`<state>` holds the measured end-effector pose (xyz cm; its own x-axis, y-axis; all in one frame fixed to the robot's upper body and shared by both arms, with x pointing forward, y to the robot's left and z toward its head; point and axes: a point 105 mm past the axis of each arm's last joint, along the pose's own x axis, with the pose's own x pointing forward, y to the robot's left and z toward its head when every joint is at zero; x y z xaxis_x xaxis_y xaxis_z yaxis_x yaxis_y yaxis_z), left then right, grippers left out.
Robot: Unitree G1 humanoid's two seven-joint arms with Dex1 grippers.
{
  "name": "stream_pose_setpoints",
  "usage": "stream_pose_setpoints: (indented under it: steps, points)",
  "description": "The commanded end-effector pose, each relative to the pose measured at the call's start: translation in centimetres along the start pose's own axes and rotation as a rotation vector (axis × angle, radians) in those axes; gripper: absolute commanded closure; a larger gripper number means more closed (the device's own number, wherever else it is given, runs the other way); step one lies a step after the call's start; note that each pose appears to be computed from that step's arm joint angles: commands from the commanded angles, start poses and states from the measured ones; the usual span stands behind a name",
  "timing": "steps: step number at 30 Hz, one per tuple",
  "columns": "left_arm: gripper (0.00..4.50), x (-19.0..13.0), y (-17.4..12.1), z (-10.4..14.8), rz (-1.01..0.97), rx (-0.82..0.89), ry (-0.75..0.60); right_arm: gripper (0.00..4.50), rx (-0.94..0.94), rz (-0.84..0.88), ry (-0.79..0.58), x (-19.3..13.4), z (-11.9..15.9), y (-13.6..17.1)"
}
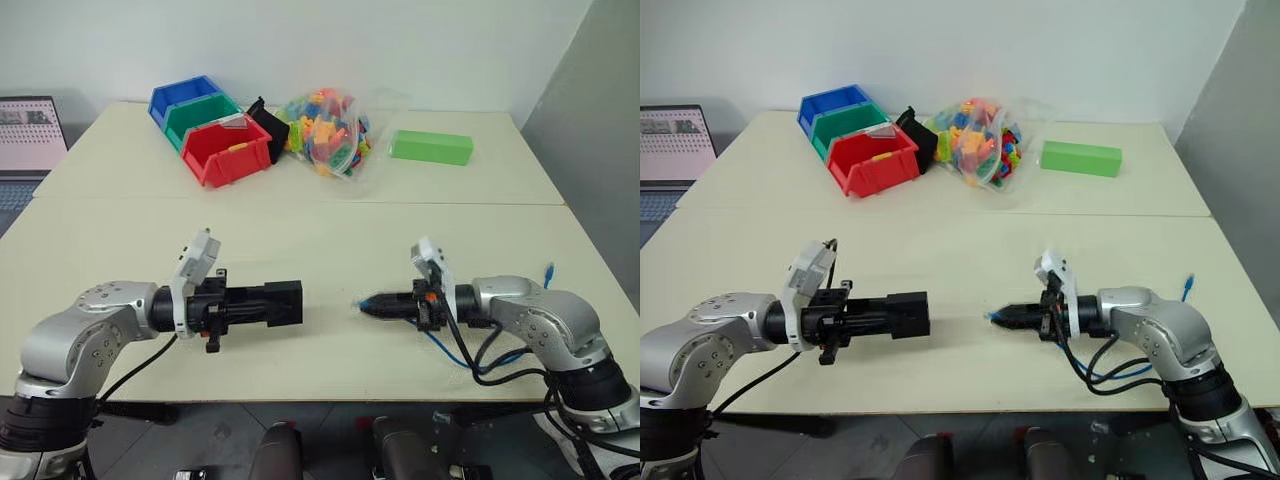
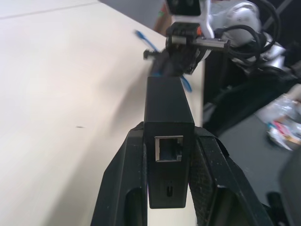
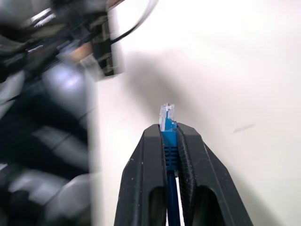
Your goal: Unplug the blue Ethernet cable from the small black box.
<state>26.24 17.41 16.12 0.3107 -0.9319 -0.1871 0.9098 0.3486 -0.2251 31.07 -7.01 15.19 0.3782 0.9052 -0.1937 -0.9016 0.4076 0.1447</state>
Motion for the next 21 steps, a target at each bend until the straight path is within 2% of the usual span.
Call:
stream_pose_setpoints:
  steps: [1, 4, 7, 9, 11, 16, 19, 21]
  points:
    - [3.71, -0.2, 1.6, 0.9, 0.116, 0.075, -0.035, 4.46, -0.171, -0.421, -0.073, 0.1, 3.1, -6.7]
    - [3.71, 0.3, 1.9, 1.0, 0.139, 0.106, -0.040, 4.46, -0.242, -0.666, -0.011, 0.2, 2.7, -10.7]
    - [3.71, 0.7, 2.0, 1.0, 0.145, 0.121, -0.045, 4.46, -0.268, -0.787, 0.042, 0.3, 1.9, -12.9]
    - [3.71, 0.9, 2.1, 1.0, 0.161, 0.138, -0.047, 3.76, -0.245, -0.818, 0.040, 0.4, 1.7, -13.7]
    - [3.71, 1.0, 2.4, 1.0, 0.187, 0.146, -0.056, 3.33, -0.235, -0.811, 0.018, 0.5, 1.9, -13.7]
    - [3.71, 0.6, 5.2, 1.7, 0.392, 0.207, -0.127, 2.06, -0.299, -0.690, -0.058, 0.1, 3.9, -11.3]
    - [3.71, -0.6, 8.1, 3.0, 0.614, 0.276, -0.197, 1.36, -0.356, -0.391, -0.036, 1.2, 4.5, -5.9]
    - [3.71, -1.2, 9.2, 3.3, 0.696, 0.312, -0.215, 0.89, -0.388, -0.297, -0.013, 1.5, 4.4, -3.8]
